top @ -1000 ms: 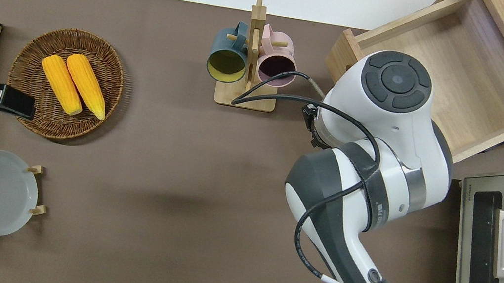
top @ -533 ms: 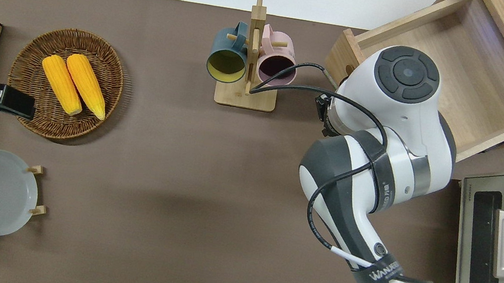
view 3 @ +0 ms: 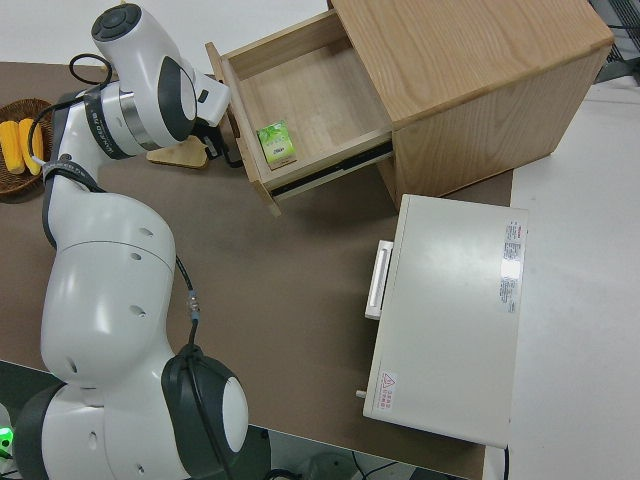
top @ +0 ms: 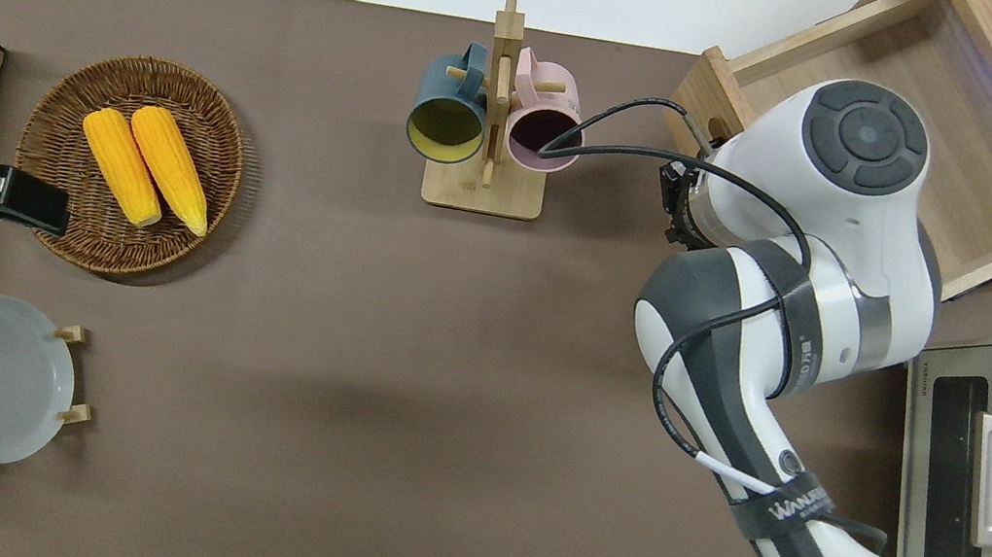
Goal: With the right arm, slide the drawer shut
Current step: 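Push the wooden drawer closed, away from the robot, with the right arm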
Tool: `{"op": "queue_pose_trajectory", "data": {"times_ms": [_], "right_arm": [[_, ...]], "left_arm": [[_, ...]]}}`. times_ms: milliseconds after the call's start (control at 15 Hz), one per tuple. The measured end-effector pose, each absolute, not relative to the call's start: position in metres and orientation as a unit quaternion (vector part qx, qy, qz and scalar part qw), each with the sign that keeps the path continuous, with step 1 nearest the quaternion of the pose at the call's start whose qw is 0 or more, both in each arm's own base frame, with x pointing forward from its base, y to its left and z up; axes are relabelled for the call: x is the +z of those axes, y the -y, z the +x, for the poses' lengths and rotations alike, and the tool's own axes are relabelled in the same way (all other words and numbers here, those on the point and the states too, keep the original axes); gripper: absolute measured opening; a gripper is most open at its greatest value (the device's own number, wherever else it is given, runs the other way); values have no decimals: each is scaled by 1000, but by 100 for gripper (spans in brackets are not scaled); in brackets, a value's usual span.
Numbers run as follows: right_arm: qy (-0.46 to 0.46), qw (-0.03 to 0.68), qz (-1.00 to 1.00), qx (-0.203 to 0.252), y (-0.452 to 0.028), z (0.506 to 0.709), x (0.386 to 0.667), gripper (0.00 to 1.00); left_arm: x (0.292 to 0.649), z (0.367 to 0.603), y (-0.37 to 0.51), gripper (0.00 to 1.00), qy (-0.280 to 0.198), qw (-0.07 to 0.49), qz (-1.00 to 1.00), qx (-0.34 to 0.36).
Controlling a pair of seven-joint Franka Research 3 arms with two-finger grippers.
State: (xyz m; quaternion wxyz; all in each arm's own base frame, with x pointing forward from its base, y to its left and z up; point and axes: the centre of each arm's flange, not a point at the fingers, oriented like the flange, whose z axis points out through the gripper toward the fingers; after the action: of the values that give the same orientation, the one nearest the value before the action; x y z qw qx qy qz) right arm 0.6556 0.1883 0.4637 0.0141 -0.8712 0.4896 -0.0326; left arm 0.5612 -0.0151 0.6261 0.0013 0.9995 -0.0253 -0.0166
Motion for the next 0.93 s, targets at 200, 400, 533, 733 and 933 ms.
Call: {"op": "queue_pose_trajectory", "data": {"times_ms": [200, 400, 533, 733, 933], "right_arm": [[-503, 1, -863, -42, -155, 666, 459, 1], [-494, -1, -868, -51, -126, 676, 456, 1], [-473, 3, -879, -61, -110, 681, 459, 1], [-458, 8, -886, -79, -87, 689, 462, 1], [-461, 20, -882, -98, -68, 698, 460, 1]], "left_arm": [[626, 561, 15, 100, 25, 1, 1000, -17], [626, 561, 15, 100, 25, 1, 1000, -17], [626, 561, 15, 100, 25, 1, 1000, -17], [626, 561, 15, 100, 25, 1, 1000, -17], [626, 561, 15, 100, 25, 1, 1000, -17]]}}
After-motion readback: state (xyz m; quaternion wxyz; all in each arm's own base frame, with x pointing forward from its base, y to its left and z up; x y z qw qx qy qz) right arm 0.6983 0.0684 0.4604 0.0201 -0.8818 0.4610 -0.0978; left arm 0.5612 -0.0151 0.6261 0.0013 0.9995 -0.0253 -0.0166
